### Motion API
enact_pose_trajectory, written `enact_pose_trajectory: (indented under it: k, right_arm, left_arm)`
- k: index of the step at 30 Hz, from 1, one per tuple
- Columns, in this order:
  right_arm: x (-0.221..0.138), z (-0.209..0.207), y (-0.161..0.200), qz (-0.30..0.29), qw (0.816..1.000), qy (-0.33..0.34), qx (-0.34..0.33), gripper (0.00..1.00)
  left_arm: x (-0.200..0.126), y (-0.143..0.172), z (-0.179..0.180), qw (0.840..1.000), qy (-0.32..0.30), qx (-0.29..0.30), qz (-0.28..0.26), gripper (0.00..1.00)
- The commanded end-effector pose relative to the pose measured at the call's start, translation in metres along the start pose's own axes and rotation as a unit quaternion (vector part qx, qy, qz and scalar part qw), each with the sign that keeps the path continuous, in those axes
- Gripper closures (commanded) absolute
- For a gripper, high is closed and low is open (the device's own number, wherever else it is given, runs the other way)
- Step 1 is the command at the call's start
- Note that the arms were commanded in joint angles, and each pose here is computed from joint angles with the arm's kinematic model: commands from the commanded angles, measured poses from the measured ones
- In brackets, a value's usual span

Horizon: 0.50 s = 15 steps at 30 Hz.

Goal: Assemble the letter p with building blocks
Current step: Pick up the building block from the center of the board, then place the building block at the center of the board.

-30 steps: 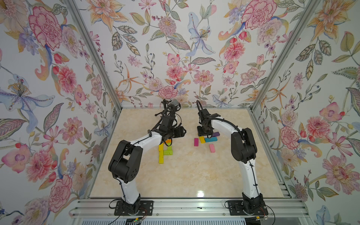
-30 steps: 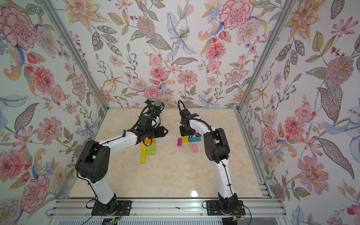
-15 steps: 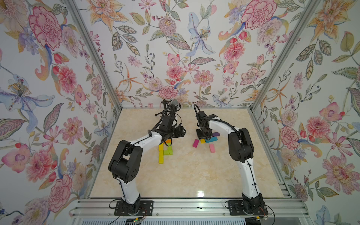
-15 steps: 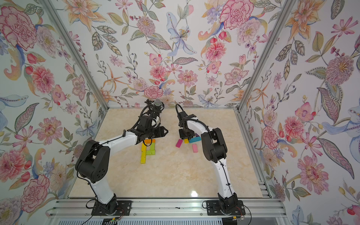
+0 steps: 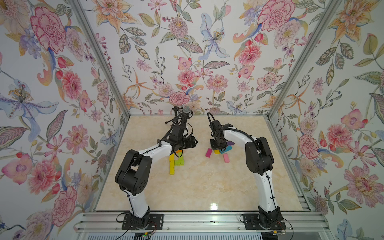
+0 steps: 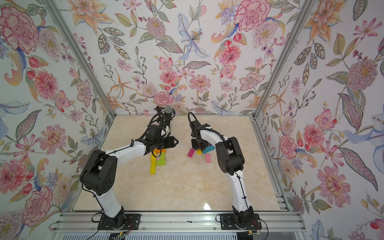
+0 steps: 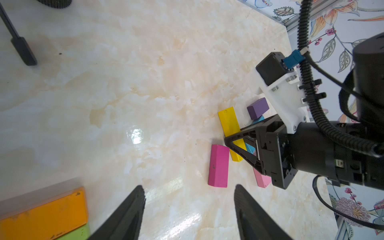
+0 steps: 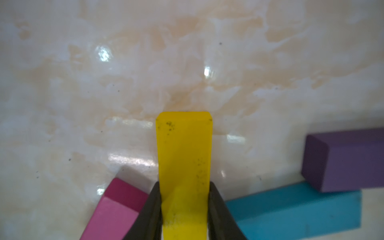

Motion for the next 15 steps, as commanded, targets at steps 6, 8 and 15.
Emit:
enact_pose_trajectory:
  k: [6,8,15]
  right_arm:
    - [-0.018,0.009,0.031,0.005,1.000,-0.009,0.015,0.79]
    - [-0.022,0.012,0.040,0.003,1.000,-0.009,0.018,0.79]
    - [-0.029,0.032,0.081,0.008,1.000,-0.010,0.022,0.79]
  left_arm:
    - [-0.014,-0.009,-0.009,1.000,0.019,0.006,-0.014,0.30]
    - [-0.014,-0.008,-0.009,1.000,0.019,0.006,-0.014,0.30]
    - [-0.013,-0.005,-0.009,1.000,0.026,0.006,-0.011,0.30]
Point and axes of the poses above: each gripper's point midway between its finger pads, its own x axis out along the fingers, its own z axis along the line the jaws close on, y = z × x, the point moved 1 cm from there along -x, back along the fingers, and after that the axes turned 14 degrees about -x, right-handed, at the moved point
